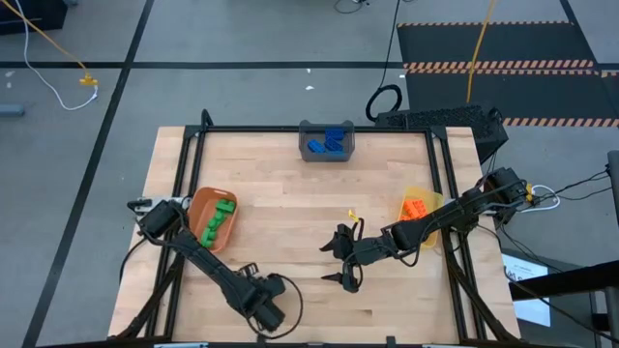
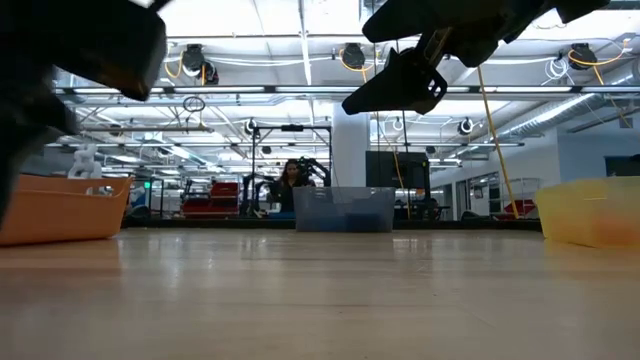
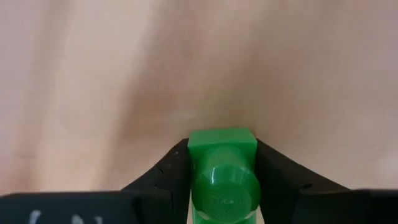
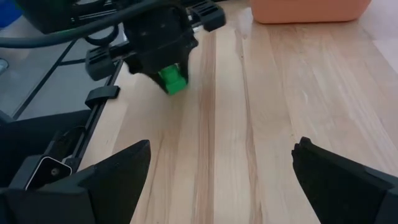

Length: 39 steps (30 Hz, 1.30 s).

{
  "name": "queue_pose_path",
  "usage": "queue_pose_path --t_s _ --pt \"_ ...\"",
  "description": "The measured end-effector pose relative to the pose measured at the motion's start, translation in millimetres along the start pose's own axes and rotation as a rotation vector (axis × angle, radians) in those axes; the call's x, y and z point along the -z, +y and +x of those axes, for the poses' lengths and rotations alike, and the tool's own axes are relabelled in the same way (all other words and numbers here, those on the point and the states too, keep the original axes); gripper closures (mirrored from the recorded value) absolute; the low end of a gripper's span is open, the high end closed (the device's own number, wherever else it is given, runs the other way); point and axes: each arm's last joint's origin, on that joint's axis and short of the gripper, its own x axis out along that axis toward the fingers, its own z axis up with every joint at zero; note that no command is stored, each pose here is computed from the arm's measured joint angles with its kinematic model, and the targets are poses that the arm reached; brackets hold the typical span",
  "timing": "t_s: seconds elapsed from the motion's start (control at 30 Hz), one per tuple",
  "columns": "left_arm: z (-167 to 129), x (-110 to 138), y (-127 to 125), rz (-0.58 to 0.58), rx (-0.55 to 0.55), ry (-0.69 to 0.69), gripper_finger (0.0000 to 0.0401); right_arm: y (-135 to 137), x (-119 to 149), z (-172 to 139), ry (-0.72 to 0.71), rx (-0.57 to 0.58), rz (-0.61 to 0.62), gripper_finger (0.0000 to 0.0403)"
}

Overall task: Sort & place blocks by color
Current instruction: Put the green game piece into the orange bin

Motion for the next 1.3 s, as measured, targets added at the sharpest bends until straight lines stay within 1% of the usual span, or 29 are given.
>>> queue_pose_path --t_s 0.13,0.2,0.3,0.37,0.43,0.6,0.67,0.73,0.87,1.07,1.17,1.27,1.3 --pt "-9 -10 18 0.035 -0.068 0.013 0.0268 0 0 0 0.004 0.001 -0.001 0.0030" --pt "-23 -13 29 0.047 -0.103 0.016 0.0268 0 0 0 0.004 0.002 -0.001 0.0030" --pt "-43 -16 50 0.055 -0.187 0.028 0.0268 0 1 0 0.008 0.003 -0.001 0.0030" --pt "-59 -20 63 0.049 -0.216 0.005 0.0268 0 1 0 0.012 0.005 -0.002 0.0030" --pt "-77 -23 77 0.037 -0.223 -0.020 0.0268 -1 2 0 0.018 0.007 -0.003 0.0030" --pt "-118 -26 108 0.016 -0.196 -0.099 0.0268 -1 2 0 0.021 0.009 0.005 0.0030" --pt "-131 -26 125 -0.009 -0.215 -0.122 0.0268 -1 2 0 0.023 0.009 0.006 0.0030" --pt "-138 -23 145 -0.056 -0.238 -0.118 0.0268 -1 2 0 0.023 0.009 0.007 0.0030" --pt "-137 -13 180 -0.158 -0.260 -0.097 0.0268 -1 2 0 0.025 0.010 0.006 0.0030" --pt "-106 12 221 -0.288 -0.305 0.023 0.0268 -1 3 0 0.026 0.010 0.006 0.0030" --pt "-90 23 235 -0.363 -0.342 0.082 0.0268 -1 3 0 0.026 0.010 0.004 0.0030" --pt "-80 29 242 -0.416 -0.366 0.100 0.0266 -1 3 0 0.026 0.010 0.004 0.0030" --pt "-79 29 243 -0.422 -0.370 0.101 0.0250 -1 3 0 0.026 0.010 0.004 0.0030"
